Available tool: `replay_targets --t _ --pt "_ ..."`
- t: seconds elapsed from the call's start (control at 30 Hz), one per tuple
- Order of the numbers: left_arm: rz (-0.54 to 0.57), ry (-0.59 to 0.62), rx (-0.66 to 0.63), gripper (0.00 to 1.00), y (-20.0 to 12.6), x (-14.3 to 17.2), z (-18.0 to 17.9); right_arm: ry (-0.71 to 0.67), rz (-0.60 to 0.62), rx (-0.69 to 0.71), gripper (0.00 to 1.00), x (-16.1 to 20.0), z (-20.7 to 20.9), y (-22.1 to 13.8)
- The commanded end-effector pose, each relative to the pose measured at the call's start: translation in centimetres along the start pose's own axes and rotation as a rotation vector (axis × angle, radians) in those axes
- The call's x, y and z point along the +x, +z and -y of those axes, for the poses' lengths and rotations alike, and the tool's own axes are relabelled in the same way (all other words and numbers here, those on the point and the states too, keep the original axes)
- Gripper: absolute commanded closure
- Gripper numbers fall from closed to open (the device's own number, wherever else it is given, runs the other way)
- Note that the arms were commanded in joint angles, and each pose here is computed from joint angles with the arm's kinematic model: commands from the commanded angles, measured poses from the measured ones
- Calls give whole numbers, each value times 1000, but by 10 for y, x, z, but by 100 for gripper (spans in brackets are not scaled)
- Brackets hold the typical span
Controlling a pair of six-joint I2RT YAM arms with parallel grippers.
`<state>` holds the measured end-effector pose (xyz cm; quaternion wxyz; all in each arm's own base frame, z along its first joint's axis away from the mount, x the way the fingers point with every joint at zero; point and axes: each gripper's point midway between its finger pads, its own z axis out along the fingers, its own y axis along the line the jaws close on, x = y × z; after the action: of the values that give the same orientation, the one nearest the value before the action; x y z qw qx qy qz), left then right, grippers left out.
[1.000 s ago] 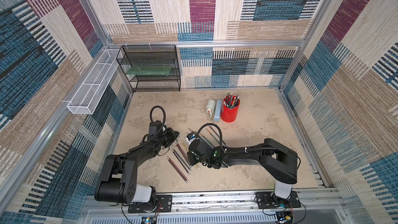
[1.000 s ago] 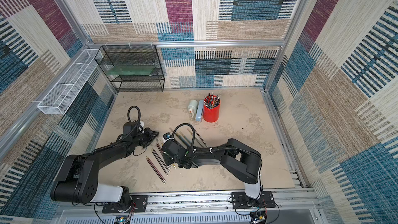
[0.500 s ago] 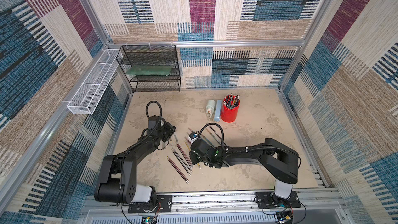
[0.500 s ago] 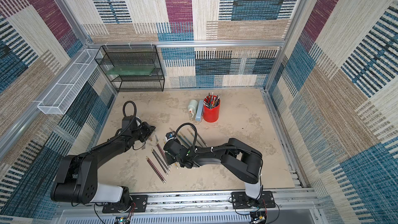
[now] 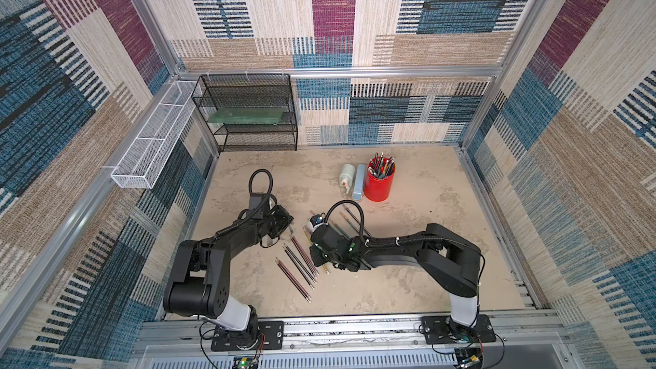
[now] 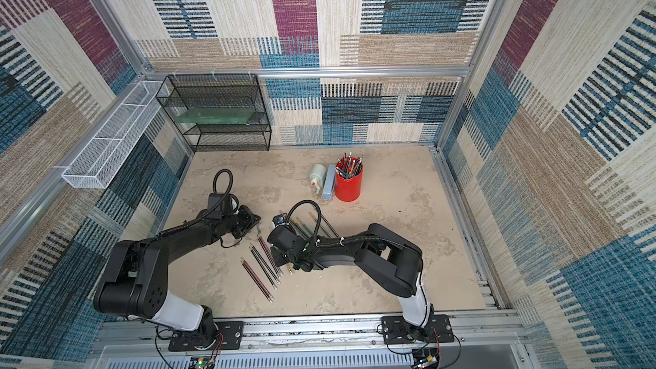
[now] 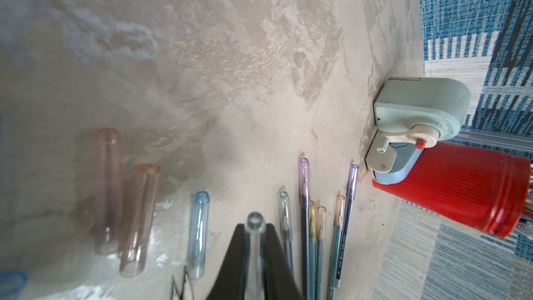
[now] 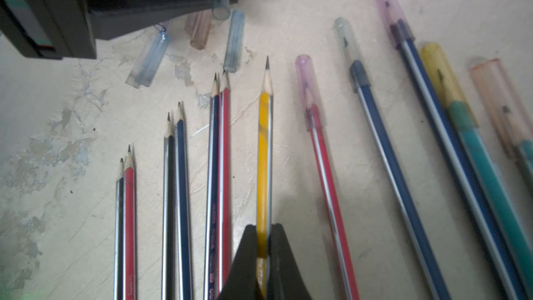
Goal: Remove the protective cover of the pencils
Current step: Place the pencil at the center of the board.
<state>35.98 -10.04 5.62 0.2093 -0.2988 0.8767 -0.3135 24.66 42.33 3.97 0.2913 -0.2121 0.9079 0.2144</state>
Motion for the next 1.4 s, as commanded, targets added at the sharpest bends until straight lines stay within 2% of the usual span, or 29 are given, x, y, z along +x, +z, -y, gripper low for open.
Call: replay_targets --t 0.0,0.2,0.33,0.8,1.37 --pt "-7 20 18 100 -3 0 6 -6 -21 4 99 4 0 3" --pt "-12 24 17 100 -3 2 6 -3 -32 15 97 6 2 11" --pt "-12 28 19 100 -2 2 7 -4 -41 22 89 7 2 12" --pt "-22 29 26 100 -1 3 10 -7 -53 74 81 11 14 21" --pt "-45 34 16 100 7 8 9 -7 -57 76 81 8 14 23"
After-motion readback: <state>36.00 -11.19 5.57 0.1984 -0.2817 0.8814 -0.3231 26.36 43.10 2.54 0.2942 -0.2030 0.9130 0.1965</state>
